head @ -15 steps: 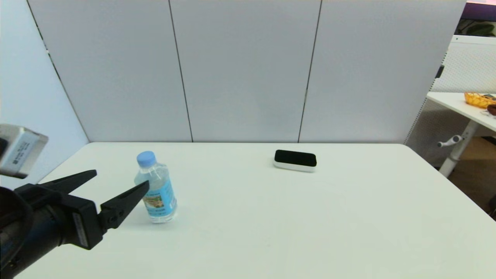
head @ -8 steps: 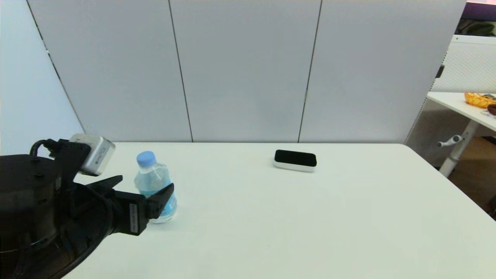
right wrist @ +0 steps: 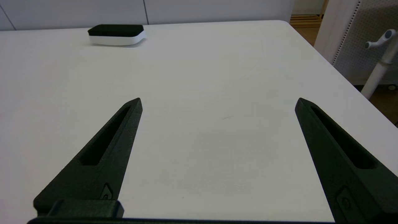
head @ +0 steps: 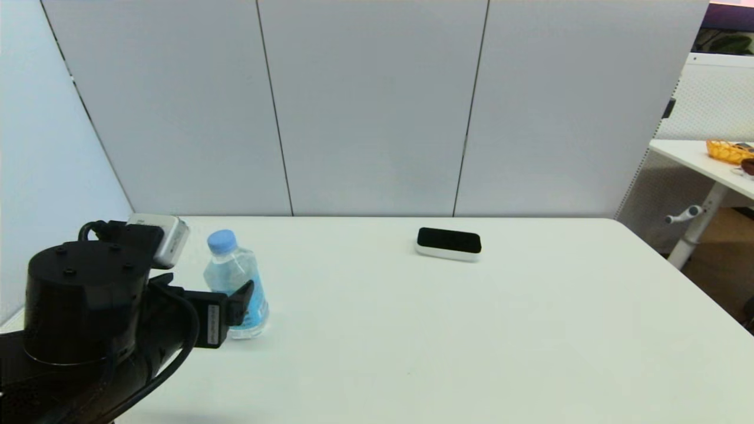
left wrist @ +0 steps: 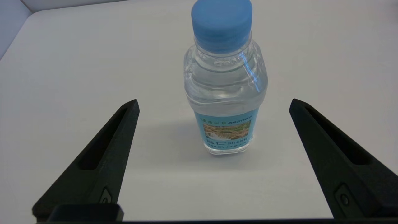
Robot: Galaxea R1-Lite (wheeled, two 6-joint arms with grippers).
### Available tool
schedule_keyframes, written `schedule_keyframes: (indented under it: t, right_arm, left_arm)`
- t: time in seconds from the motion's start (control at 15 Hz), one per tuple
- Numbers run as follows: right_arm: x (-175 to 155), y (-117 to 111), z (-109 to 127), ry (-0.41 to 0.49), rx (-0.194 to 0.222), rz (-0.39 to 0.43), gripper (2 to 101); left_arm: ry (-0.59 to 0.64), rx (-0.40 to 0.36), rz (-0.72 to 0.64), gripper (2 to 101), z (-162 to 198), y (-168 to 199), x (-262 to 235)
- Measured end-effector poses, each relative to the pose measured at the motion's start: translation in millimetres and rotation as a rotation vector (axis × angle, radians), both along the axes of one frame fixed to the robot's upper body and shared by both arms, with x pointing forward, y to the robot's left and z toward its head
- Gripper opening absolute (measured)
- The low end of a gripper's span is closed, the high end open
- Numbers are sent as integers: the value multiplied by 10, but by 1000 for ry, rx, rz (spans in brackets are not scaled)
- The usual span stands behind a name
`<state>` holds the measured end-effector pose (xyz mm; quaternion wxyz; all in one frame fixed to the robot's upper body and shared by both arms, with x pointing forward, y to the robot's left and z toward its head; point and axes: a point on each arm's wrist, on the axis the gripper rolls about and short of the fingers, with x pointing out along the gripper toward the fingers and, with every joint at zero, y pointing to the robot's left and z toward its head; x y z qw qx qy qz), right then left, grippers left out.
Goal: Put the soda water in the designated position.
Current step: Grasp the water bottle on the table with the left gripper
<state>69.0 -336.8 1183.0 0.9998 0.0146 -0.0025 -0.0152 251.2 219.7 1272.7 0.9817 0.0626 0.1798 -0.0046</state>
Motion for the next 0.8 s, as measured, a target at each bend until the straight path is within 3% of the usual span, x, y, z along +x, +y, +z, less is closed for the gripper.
schedule_keyframes:
  t: [0.8]
  right_arm:
    - [0, 0, 0, 0, 0, 0, 974]
  left_arm:
    - [20, 29, 17, 978, -216, -183, 281]
